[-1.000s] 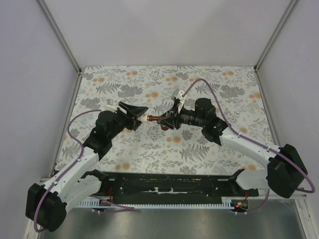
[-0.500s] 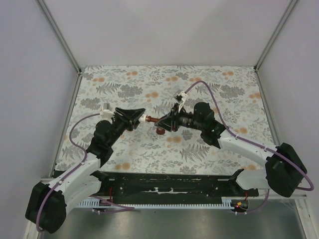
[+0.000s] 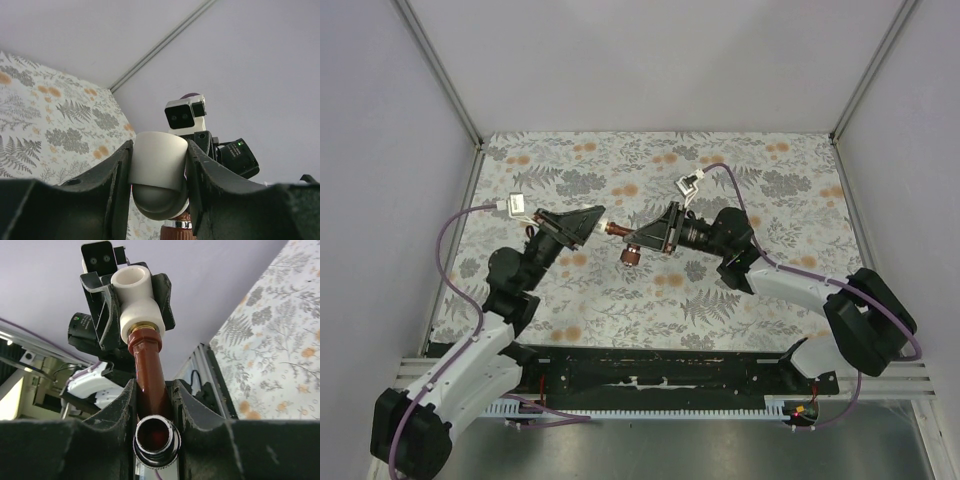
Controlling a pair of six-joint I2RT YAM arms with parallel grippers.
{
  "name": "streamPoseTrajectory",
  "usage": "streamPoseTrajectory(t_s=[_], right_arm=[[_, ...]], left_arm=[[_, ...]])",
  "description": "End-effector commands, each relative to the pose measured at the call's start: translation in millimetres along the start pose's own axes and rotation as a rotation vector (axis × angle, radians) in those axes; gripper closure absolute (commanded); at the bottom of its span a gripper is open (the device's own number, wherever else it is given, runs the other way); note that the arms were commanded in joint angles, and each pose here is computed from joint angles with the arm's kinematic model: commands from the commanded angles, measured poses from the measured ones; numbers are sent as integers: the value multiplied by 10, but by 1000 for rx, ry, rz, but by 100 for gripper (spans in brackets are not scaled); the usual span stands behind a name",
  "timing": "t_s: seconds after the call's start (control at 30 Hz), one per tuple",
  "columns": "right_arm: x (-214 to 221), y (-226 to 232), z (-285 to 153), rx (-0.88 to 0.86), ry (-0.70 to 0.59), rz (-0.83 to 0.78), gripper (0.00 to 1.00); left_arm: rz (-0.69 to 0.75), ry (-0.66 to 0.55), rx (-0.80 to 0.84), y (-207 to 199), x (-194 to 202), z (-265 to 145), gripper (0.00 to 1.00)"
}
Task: Install the water faucets
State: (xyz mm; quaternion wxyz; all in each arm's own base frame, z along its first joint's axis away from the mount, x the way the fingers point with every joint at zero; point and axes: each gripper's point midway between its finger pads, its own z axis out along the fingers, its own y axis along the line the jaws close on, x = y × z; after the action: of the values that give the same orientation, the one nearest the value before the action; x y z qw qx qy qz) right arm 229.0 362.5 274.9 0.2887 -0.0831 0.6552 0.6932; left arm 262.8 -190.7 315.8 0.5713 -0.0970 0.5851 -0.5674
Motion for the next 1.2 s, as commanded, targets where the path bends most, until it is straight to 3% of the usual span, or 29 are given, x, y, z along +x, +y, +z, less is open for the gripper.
streamPoseTrajectory(t_s=[0.0, 0.13, 0.3, 0.43, 0.63, 0.87, 1.17], right_arm=[[-178, 13, 9, 6, -69, 81, 67], [-297, -72, -88, 50, -100, -40, 33], [-543, -223, -351, 194, -127, -283, 18], [-711, -179, -585, 328, -107, -640, 5], [-659, 9, -688, 286, -36, -1095, 2], [-385, 157, -553, 228, 35, -1557, 2], [-142, 256, -256, 252, 149, -1883, 5]], left_arm=[[235, 11, 210, -626, -144, -25, 98], [267, 20, 62, -451, -226, 19, 98], [310, 74, -71, -336, -275, 27, 98], [340, 135, -192, -227, -305, 10, 98], [320, 222, -305, -146, -287, 13, 98], [273, 303, -325, -224, -238, 84, 98], [242, 322, -323, -265, -215, 113, 98]])
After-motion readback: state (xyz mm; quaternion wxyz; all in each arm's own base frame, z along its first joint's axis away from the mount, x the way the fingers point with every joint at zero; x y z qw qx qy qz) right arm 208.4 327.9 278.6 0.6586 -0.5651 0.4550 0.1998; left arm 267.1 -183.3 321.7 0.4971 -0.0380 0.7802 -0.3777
